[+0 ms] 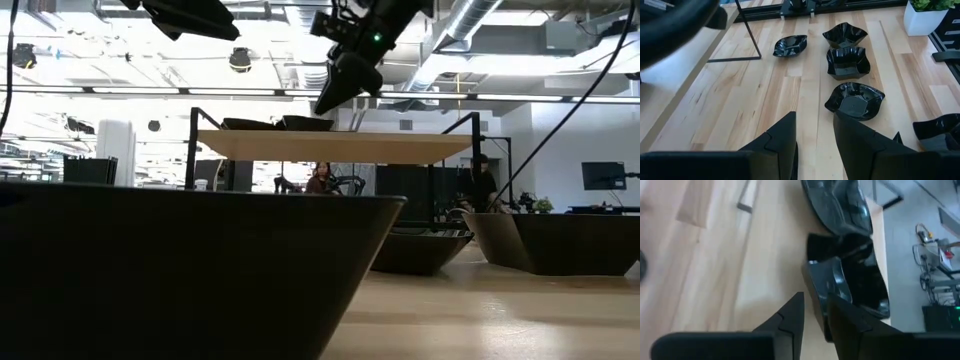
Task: Pick & Place Mini shaped plates
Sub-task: Put the black distorted square plate on the shelf
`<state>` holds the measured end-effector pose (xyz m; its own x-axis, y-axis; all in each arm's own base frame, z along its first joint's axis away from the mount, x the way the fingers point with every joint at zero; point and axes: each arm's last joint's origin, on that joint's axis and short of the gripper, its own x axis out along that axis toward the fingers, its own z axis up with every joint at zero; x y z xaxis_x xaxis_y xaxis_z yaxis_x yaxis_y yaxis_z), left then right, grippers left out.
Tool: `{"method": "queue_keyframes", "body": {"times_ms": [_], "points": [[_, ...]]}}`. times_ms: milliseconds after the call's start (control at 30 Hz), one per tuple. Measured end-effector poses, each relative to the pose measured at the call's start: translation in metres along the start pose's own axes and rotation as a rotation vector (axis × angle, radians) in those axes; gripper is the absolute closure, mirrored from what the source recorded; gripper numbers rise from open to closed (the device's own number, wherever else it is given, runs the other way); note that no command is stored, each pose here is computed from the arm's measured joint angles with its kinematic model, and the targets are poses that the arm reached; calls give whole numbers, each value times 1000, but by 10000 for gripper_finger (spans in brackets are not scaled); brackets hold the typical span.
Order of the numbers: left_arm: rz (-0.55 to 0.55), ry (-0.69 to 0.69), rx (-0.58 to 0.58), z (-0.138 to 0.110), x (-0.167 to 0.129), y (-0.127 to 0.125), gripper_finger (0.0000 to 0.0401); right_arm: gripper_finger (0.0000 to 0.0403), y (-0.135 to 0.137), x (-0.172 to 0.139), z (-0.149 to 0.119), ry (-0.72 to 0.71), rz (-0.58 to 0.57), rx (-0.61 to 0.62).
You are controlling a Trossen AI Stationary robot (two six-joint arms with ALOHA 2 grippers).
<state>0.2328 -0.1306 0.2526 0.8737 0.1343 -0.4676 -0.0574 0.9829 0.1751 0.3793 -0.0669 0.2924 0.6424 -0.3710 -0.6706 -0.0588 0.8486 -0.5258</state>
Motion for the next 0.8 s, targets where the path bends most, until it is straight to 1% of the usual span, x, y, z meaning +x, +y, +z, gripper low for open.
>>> {"method": "queue_keyframes", "body": {"times_ms": [167, 300, 433, 633, 700, 800], "points": [[0, 0, 0, 0, 0, 0, 268, 325, -10, 4, -7, 12, -8, 24], [0, -1, 7, 0, 0, 0, 268, 325, -15, 5, -11, 7, 20, 36], [-1, -5, 8, 1, 0, 0, 268, 325, -15, 14, -14, -5, 73, 46], [-1, -6, 10, 1, 0, 0, 268, 326, -15, 26, -16, 1, 69, 48], [-1, -6, 11, 1, 0, 0, 268, 332, -15, 27, -16, 2, 69, 36], [-1, -6, 11, 1, 0, 0, 268, 355, -15, 27, -16, 4, 71, 32]]}}
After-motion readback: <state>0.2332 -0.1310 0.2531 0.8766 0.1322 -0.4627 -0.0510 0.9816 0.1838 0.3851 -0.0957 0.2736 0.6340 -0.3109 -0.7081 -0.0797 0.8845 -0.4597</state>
